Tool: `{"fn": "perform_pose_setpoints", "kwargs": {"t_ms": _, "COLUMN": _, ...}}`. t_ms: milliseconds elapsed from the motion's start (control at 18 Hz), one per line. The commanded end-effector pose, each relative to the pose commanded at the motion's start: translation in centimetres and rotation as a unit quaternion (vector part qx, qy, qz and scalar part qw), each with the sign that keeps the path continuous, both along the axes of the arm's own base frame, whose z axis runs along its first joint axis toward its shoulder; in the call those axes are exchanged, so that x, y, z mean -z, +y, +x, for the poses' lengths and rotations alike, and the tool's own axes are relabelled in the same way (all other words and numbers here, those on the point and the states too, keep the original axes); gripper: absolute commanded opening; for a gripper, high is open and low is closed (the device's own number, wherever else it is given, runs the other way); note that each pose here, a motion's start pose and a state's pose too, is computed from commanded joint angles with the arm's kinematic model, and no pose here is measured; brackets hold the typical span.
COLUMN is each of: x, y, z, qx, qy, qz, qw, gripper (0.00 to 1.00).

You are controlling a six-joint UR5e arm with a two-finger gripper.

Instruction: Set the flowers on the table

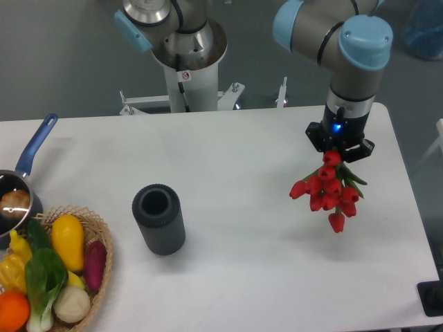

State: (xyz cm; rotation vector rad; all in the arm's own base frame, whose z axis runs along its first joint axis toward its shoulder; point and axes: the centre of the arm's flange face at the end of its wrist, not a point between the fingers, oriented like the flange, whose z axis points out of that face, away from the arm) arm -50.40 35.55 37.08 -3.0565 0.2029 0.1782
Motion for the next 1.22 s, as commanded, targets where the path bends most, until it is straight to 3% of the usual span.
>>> {"fn": "perform_pose_setpoints", "kwargs": {"t_ms": 556, "x": 3.3, "y": 3.0, "z": 3.1, "qx": 0.002, "qy": -0.024, "qz": -0.023, "qw": 0.9994, "gripper": 0.0}}
{"fn": "perform_pose_setpoints", "kwargs": {"t_ms": 611, "x": 3.5, "y": 4.0, "z": 3.9, "qx": 0.011, "qy": -0.025, "qz": -0.027, "qw": 0.9993, "gripper": 0.04}}
{"fn": "perform_pose_setpoints", "kwargs": {"t_ms": 667, "x": 3.6, "y": 4.2, "z": 4.2, "qx": 0.015, "qy": -0.028, "qz": -0.028, "qw": 0.9991, "gripper": 0.12}}
{"fn": "perform_pose_setpoints", "kwargs": {"t_ms": 722, "x": 3.7, "y": 4.4, "z": 4.4, "qx": 0.014, "qy": -0.031, "qz": -0.028, "qw": 0.999, "gripper": 0.34}}
{"fn": "perform_pose_setpoints", "kwargs": {"t_ms": 833, "x": 4.0, "y": 5.3, "z": 5.3, "qx": 0.009, "qy": -0.032, "qz": -0.027, "qw": 0.9991, "gripper": 0.48}}
{"fn": "perform_pose_setpoints", "kwargs": {"t_ms": 944, "x": 4.0, "y": 5.8, "z": 5.7, "qx": 0.012, "qy": -0.031, "qz": -0.023, "qw": 0.9992, "gripper": 1.0}}
{"fn": "perform_pose_setpoints", "kwargs": {"t_ms": 1222, "x": 4.0, "y": 6.3, "z": 6.1, "qx": 0.017, "qy": -0.027, "qz": -0.021, "qw": 0.9993, "gripper": 1.0}}
